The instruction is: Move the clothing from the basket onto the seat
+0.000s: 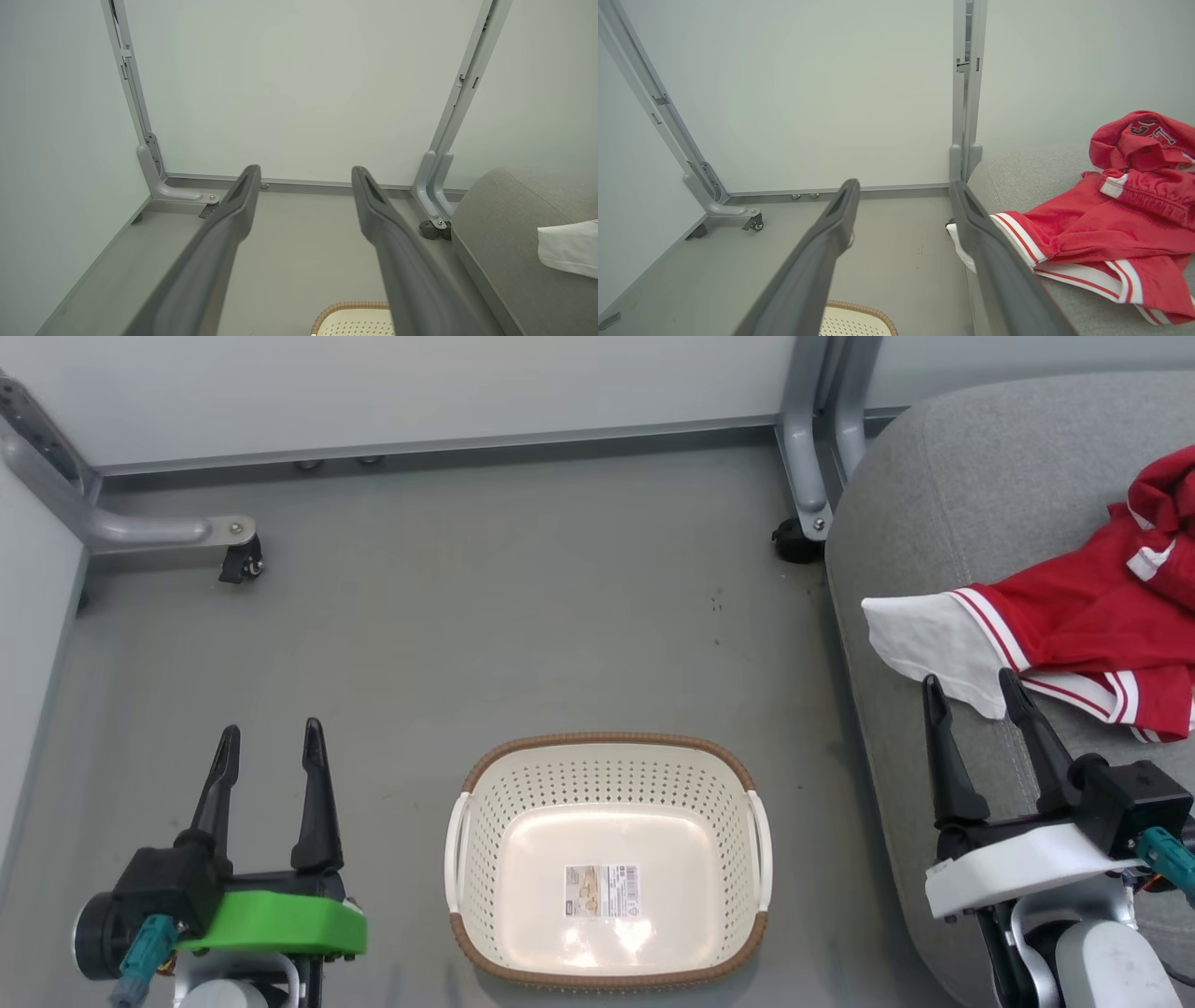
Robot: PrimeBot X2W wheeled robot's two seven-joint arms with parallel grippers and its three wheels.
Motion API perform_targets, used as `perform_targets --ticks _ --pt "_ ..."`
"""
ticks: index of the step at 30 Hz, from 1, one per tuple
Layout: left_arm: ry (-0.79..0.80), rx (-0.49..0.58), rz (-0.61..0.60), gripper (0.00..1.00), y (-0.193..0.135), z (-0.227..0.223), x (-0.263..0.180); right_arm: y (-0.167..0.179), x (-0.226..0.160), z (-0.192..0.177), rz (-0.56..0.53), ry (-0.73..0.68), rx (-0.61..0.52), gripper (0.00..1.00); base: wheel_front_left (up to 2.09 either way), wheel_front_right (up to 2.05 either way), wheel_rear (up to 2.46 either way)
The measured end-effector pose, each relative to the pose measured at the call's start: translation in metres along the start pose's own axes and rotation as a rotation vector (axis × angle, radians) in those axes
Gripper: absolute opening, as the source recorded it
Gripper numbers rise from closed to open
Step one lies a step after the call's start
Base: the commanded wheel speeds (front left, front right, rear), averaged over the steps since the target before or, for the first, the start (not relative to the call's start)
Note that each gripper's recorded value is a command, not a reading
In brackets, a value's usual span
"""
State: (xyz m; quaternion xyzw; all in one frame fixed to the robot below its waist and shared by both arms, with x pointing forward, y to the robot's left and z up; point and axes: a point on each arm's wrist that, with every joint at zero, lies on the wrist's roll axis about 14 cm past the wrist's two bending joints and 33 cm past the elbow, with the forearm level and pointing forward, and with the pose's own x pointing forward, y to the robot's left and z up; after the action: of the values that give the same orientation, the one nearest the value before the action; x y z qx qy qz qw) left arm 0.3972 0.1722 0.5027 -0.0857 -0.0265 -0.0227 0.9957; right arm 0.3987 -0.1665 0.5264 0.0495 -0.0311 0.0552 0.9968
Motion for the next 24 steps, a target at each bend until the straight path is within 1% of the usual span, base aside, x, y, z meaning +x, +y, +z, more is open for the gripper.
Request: perform_targets --ticks 5,11,24 --pt "0.001 0.005 0.025 1.00 0.006 0.000 -0.020 0.008 -0.009 0.001 0.020 0.010 -0.005 1.00 0.00 0.00 0.00" --pt "0.001 0.025 0.022 1.00 0.007 0.000 -0.035 0.014 -0.020 0.004 0.034 0.014 -0.006 1.00 0.00 0.00 0.00" --pt "0.030 0.036 -0.014 1.00 -0.002 -0.010 -0.051 0.009 -0.045 0.004 0.009 0.029 0.011 1.00 0.00 0.00 0.00"
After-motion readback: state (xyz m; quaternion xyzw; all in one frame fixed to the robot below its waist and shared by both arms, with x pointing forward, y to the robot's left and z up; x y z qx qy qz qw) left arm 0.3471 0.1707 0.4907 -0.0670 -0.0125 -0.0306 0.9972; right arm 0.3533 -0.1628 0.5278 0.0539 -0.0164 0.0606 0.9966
